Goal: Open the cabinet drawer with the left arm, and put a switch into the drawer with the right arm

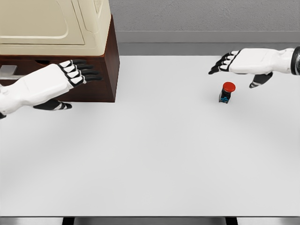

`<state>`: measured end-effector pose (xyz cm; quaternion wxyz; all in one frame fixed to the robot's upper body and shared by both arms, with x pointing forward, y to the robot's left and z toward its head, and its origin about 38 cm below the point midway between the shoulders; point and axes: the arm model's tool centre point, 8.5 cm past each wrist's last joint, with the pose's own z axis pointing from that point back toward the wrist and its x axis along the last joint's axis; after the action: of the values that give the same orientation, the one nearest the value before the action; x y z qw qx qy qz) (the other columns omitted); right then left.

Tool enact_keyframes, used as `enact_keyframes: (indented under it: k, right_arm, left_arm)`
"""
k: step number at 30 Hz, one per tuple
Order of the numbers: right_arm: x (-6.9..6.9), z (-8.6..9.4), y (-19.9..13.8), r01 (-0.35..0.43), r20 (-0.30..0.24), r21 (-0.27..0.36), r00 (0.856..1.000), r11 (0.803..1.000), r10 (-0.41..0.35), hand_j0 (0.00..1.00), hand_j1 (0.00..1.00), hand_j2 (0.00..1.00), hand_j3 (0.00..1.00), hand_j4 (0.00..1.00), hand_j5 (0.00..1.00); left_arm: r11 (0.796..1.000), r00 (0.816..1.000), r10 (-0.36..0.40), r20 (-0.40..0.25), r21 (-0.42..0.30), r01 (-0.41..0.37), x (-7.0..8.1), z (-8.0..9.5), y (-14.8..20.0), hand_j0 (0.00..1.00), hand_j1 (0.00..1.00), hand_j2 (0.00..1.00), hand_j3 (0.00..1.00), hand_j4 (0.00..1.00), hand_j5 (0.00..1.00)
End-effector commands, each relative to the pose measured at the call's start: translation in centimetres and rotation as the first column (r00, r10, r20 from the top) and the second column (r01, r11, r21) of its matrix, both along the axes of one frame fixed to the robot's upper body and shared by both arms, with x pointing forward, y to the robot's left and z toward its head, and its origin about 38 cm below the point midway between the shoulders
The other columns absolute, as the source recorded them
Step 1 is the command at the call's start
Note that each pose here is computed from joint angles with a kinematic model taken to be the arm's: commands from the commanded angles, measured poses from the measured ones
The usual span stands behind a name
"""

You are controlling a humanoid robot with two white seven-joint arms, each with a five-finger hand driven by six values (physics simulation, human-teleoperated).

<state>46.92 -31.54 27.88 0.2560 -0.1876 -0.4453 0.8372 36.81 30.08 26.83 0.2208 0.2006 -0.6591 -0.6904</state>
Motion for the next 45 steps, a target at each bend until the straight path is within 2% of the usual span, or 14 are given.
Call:
enact_keyframes:
  k: [1, 5, 7, 10, 12, 17, 23, 27, 31, 33, 39, 45]
  right_arm:
    - [0.4, -0.9, -0.1, 0.015, -0.016, -0.010, 1.000, 1.000, -0.015, 1.00, 1.00, 1.00, 1.00, 1.00, 1.00]
    - [1.0, -1.7, -1.2, 0.058, -0.036, -0.014, 0.998, 0.998, -0.058, 1.00, 1.00, 1.00, 1.00, 1.00, 1.00]
    - [1.1, -2.0, -1.7, 0.075, -0.043, -0.016, 0.996, 0.997, -0.075, 1.00, 1.00, 1.00, 1.00, 1.00, 1.00]
    - [1.1, -3.3, -0.5, 0.049, -0.071, -0.026, 0.996, 0.998, -0.051, 1.00, 1.00, 1.00, 1.00, 1.00, 1.00]
    - [1.4, -3.6, -1.0, 0.067, -0.078, -0.027, 0.995, 0.997, -0.068, 1.00, 1.00, 1.00, 1.00, 1.00, 1.00]
    - [1.3, -4.2, -0.5, 0.055, -0.089, -0.039, 0.994, 0.998, -0.058, 1.00, 1.00, 1.00, 1.00, 1.00, 1.00]
    - [1.4, -4.3, -0.6, 0.056, -0.086, -0.052, 0.994, 0.997, -0.061, 1.00, 1.00, 1.00, 1.00, 1.00, 1.00]
    - [2.8, -5.9, -1.4, 0.118, -0.117, -0.054, 0.985, 0.992, -0.124, 1.00, 1.00, 1.00, 1.00, 1.00, 1.00]
    - [3.2, -6.4, -1.8, 0.139, -0.121, -0.072, 0.982, 0.988, -0.147, 1.00, 1.00, 1.00, 1.00, 1.00, 1.00]
    - [3.2, -6.4, -1.8, 0.139, -0.121, -0.072, 0.982, 0.988, -0.147, 1.00, 1.00, 1.00, 1.00, 1.00, 1.00]
    - [3.4, -6.6, -1.1, 0.128, -0.122, -0.072, 0.983, 0.989, -0.137, 1.00, 1.00, 1.00, 1.00, 1.00, 1.00]
    - [3.9, -7.2, -0.1, 0.122, -0.127, -0.075, 0.983, 0.990, -0.131, 1.00, 1.00, 1.00, 1.00, 1.00, 1.00]
  left_arm:
    - [1.000, 0.999, 0.023, -0.039, -0.006, -0.024, 0.3, -0.2, 0.7, 1.00, 1.00, 1.00, 1.00, 1.00, 1.00]
    - [0.995, 0.989, 0.099, -0.114, -0.009, -0.100, 1.4, -0.9, 2.2, 1.00, 1.00, 1.00, 1.00, 1.00, 1.00]
    - [0.993, 0.985, 0.117, -0.130, -0.010, -0.119, 1.7, -1.4, 2.7, 1.00, 1.00, 1.00, 1.00, 1.00, 1.00]
    - [0.991, 0.977, 0.129, -0.168, 0.004, -0.130, 2.9, -2.3, 2.2, 1.00, 1.00, 1.00, 1.00, 1.00, 1.00]
    - [0.991, 0.974, 0.132, -0.182, 0.005, -0.133, 3.0, -2.8, 2.0, 1.00, 1.00, 1.00, 1.00, 1.00, 1.00]
    - [0.989, 0.969, 0.143, -0.204, 0.010, -0.144, 3.0, -3.4, 1.8, 1.00, 1.00, 1.00, 1.00, 1.00, 1.00]
    - [0.989, 0.966, 0.146, -0.215, 0.011, -0.147, 2.9, -3.8, 1.9, 1.00, 1.00, 1.00, 1.00, 1.00, 1.00]
    - [0.988, 0.964, 0.152, -0.218, 0.016, -0.152, 2.7, -3.8, 2.3, 1.00, 1.00, 1.00, 1.00, 1.00, 1.00]
    - [0.988, 0.960, 0.154, -0.232, 0.016, -0.154, 2.5, -4.4, 2.4, 1.00, 1.00, 1.00, 1.00, 1.00, 1.00]
    - [0.988, 0.957, 0.152, -0.246, 0.005, -0.155, 2.2, -4.6, 2.5, 1.00, 1.00, 1.00, 1.00, 1.00, 1.00]
    - [0.987, 0.955, 0.155, -0.253, 0.008, -0.159, 1.8, -3.9, 3.5, 1.00, 1.00, 1.00, 1.00, 1.00, 1.00]
    - [0.984, 0.950, 0.171, -0.260, -0.004, -0.178, 0.2, -4.3, 4.4, 1.00, 1.00, 1.00, 1.00, 1.00, 1.00]
